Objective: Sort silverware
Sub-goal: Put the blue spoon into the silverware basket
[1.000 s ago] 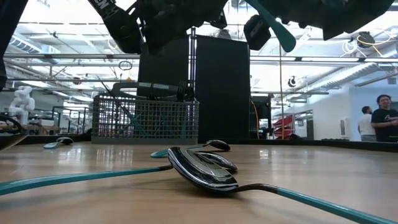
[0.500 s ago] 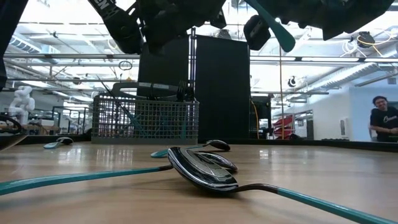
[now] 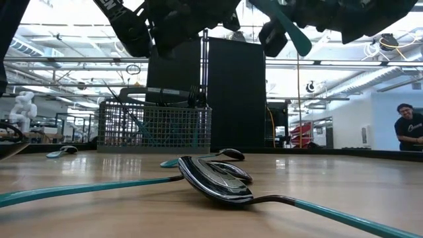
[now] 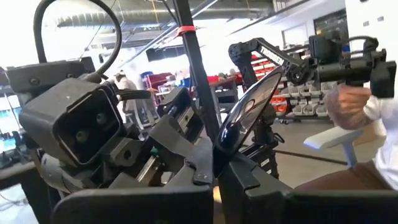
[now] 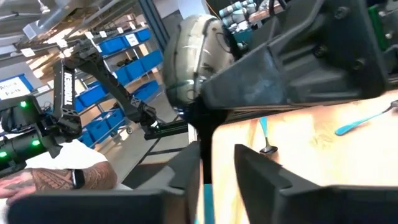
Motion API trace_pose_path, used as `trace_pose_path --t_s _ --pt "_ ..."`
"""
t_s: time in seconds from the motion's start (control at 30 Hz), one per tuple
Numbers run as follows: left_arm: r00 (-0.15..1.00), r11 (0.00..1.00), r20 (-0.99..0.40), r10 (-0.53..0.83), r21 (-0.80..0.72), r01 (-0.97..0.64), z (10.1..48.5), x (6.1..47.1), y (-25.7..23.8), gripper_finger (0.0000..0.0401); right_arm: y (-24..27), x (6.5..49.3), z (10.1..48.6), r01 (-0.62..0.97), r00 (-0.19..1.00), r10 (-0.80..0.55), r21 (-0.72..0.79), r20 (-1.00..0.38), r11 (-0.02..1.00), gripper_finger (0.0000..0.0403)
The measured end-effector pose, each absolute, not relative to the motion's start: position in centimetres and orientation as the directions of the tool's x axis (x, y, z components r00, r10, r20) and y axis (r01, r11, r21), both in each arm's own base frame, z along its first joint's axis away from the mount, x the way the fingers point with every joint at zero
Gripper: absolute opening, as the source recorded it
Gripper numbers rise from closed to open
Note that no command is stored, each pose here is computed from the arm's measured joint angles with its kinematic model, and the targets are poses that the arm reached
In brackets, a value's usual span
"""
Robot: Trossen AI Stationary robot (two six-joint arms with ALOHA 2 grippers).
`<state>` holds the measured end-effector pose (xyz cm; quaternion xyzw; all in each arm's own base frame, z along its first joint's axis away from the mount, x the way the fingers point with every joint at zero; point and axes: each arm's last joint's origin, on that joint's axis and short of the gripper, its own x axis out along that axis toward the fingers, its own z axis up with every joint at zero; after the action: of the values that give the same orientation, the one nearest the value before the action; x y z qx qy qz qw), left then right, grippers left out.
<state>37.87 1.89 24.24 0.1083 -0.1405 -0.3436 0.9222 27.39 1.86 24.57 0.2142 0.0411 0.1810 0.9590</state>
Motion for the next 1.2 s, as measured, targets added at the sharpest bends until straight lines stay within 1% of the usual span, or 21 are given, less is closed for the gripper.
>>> trace_pose_path --t_s 0.13,0.27,0.4,0.47,0.5,0.57,0.67,0.7,0.77,0.83,0.93,1.0,1.13,1.2 --pt "0.736 0.757 0.185 -0.651 0.226 0.613 24.6 37.7 2.6 0.0001 1.4 27.2 24.8 -0.311 0.938 0.346 0.415 -0.010 0.855 0.0150" --pt "0.751 0.776 0.196 -0.630 0.157 0.610 26.0 36.9 4.2 0.0000 0.7 26.3 25.2 -0.267 0.949 0.312 0.404 -0.049 0.875 0.0205" --pt "0.799 0.814 0.155 -0.581 0.104 0.571 27.5 35.7 5.5 0.0000 -0.3 25.2 25.5 -0.194 0.955 0.269 0.424 -0.124 0.885 0.0236" --pt "0.836 0.845 0.128 -0.534 0.081 0.528 28.6 34.8 6.2 0.0000 -0.7 24.5 25.4 -0.100 0.963 0.196 0.426 -0.187 0.899 0.0244" --pt "0.862 0.870 0.116 -0.493 0.091 0.485 29.3 34.2 6.6 0.0000 -0.9 24.1 25.2 -0.042 0.962 0.150 0.418 -0.228 0.907 0.0246" --pt "0.927 0.927 0.073 -0.367 0.114 0.358 30.7 32.7 7.5 0.0000 -1.2 23.5 24.9 0.079 0.954 0.043 0.385 -0.298 0.920 0.0248" --pt "0.997 0.978 -0.005 -0.080 0.191 0.080 32.0 30.6 8.9 0.0000 -1.6 22.8 24.4 0.244 0.920 -0.110 0.330 -0.376 0.912 0.0249" --pt "0.999 0.975 -0.030 0.024 0.221 -0.016 32.2 29.9 9.4 0.0000 -1.7 22.7 24.2 0.283 0.907 -0.146 0.313 -0.396 0.907 0.0249" --pt "0.979 0.942 -0.034 0.202 0.281 -0.184 32.8 28.9 10.6 0.0000 -1.8 22.6 23.9 0.335 0.884 -0.196 0.283 -0.424 0.899 0.0249" --pt "0.941 0.896 -0.019 0.339 0.313 -0.316 32.9 28.2 12.4 0.0000 -1.9 22.8 23.7 0.349 0.877 -0.215 0.263 -0.429 0.899 0.0249" --pt "0.897 0.856 -0.021 0.442 0.308 -0.415 32.5 27.5 15.3 0.0000 -1.9 23.0 23.5 0.345 0.873 -0.215 0.240 -0.438 0.907 0.0249" --pt "0.870 0.844 -0.049 0.490 0.276 -0.460 32.3 27.1 17.1 0.0000 -1.9 23.0 23.4 0.341 0.871 -0.215 0.230 -0.441 0.911 0.0249" --pt "0.849 0.837 -0.084 0.522 0.244 -0.490 32.7 26.8 19.3 0.0000 -1.9 23.0 23.4 0.334 0.872 -0.216 0.211 -0.439 0.919 0.0249" --pt "0.851 0.844 -0.101 0.515 0.229 -0.484 33.0 27.0 20.2 0.0000 -2.0 23.0 23.4 0.331 0.873 -0.220 0.199 -0.436 0.922 0.0249"
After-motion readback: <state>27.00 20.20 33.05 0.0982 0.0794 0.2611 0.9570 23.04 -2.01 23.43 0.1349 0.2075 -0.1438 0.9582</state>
